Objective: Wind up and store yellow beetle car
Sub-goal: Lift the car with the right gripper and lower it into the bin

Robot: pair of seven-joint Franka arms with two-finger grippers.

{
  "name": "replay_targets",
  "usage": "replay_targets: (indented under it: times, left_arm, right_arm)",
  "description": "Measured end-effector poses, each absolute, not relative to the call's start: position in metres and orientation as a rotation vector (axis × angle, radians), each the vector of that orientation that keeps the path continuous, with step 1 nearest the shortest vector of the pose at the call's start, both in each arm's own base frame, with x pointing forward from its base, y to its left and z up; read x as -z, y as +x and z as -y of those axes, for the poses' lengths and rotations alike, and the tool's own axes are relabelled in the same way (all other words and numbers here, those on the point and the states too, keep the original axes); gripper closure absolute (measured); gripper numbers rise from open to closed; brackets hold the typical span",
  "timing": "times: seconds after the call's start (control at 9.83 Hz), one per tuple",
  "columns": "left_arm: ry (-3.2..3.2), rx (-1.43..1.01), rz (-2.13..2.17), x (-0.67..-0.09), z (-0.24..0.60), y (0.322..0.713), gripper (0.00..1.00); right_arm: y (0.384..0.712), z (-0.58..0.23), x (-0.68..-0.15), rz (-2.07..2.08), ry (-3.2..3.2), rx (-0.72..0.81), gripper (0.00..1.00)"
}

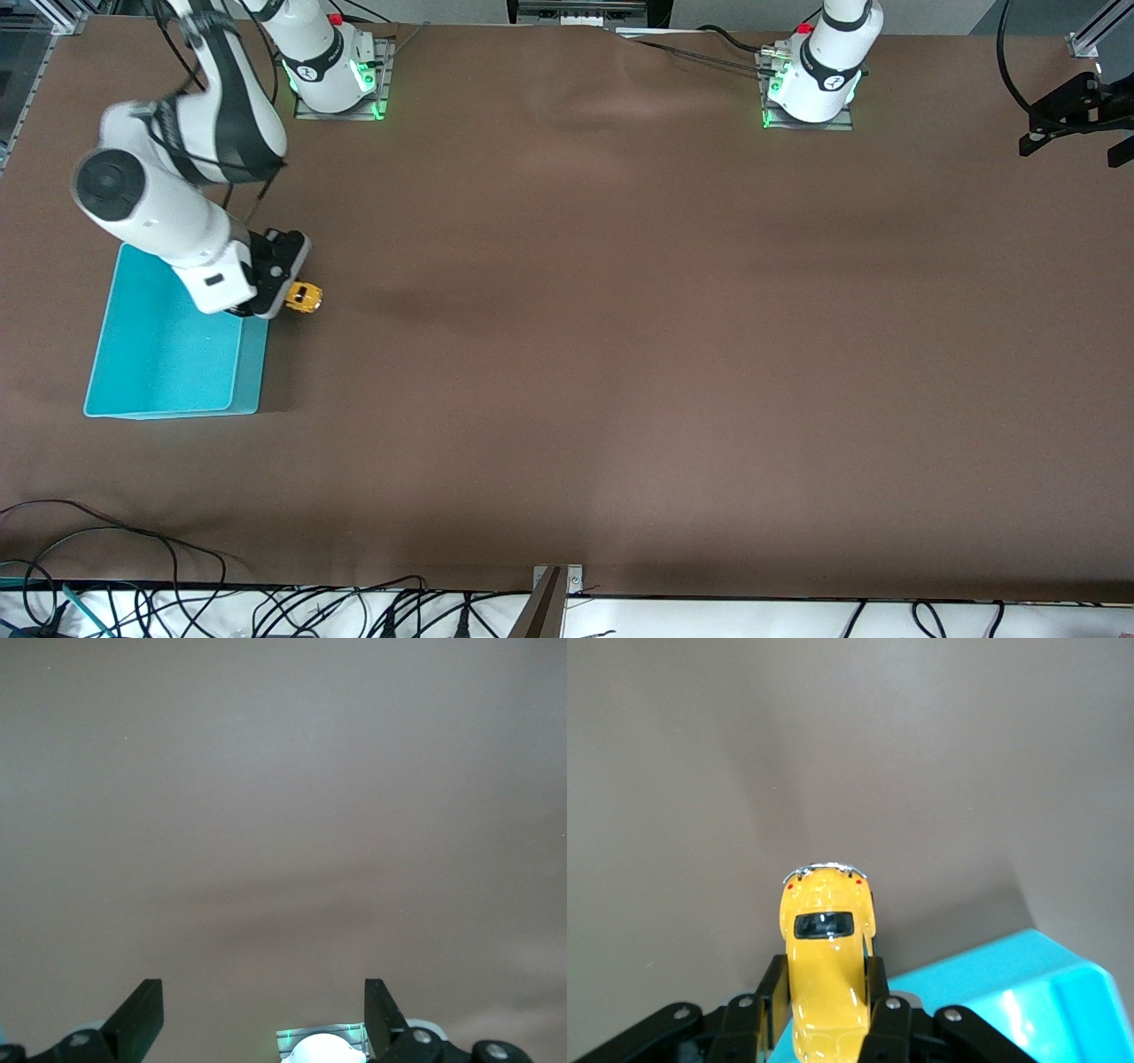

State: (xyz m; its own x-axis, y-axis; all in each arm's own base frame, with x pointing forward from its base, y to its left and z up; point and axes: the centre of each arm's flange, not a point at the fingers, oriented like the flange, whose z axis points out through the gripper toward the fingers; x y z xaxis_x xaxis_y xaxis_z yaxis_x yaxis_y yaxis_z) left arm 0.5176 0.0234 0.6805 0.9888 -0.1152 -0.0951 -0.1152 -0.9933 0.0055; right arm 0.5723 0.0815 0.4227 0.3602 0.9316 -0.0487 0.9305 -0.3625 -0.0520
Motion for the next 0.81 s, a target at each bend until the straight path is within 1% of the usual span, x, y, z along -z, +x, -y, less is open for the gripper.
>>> replay_targets:
  times: [0.1,0.2,0.31,0.51,0.81]
  left_arm:
    - [-3.133,-0.149,-0.176,-0.681,-0.024,0.518,0.00]
    - [-3.133,-0.148,-0.176,-0.681,-0.023,0.518,0.00]
    - [-3.133,-0.147,-0.174,-0.681,-0.023,0.518,0.00]
    - [-3.133,-0.145,-0.167,-0.682,-0.024,0.517,0.00]
    - [-3.132,-0.148,-0.177,-0.681,-0.021,0.518,0.00]
  right_arm:
    - [0.577,-0.063,-0.451,1.716,-2.612,-0.116,0.61]
    - [0.581,-0.029,-0.456,1.639,-2.663,-0.124,0.61]
    - [0.583,0.009,-0.445,1.549,-2.710,-0.157,0.61]
    - [0.582,0.073,-0.402,1.390,-2.773,-0.248,0.61]
    - [0.562,0.144,-0.308,1.216,-2.850,-0.348,0.61]
